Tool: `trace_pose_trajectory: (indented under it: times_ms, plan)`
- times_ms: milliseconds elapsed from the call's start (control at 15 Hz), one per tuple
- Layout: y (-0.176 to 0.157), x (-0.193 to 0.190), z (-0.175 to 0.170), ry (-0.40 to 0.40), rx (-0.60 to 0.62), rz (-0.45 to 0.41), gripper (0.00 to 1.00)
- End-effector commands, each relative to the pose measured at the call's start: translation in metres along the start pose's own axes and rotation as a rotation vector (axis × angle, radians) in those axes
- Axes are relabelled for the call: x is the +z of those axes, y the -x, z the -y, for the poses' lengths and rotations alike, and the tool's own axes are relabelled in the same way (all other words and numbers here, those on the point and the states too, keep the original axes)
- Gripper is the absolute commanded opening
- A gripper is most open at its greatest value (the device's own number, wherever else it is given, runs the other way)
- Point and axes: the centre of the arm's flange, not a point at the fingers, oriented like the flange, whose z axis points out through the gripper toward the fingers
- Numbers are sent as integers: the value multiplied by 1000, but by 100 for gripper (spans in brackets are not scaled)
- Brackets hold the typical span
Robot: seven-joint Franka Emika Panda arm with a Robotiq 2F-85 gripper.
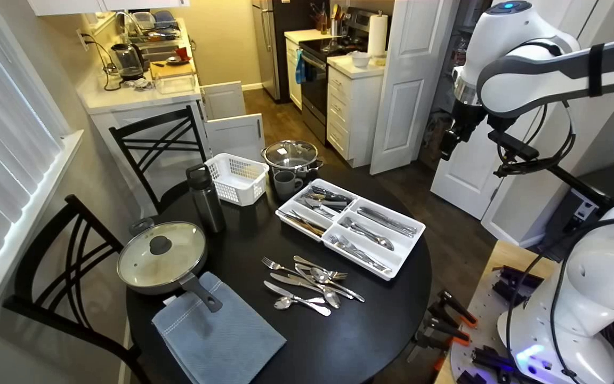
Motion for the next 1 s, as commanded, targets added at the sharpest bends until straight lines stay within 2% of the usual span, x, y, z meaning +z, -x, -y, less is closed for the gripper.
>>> trace_pose_trajectory:
  times_ms: [0, 333, 467, 533, 733, 933]
  plan:
    - [0, 0, 0, 0, 0, 0, 100]
    - [0, 0, 0, 0, 0, 0, 100]
    - [-16, 3, 11, -24, -13, -95, 100]
    - [-39, 1, 31, -64, -37, -176, 100]
    - [-75, -1, 85, -167, -92, -330, 100]
    - [-75, 14, 140, -291, -193, -413, 100]
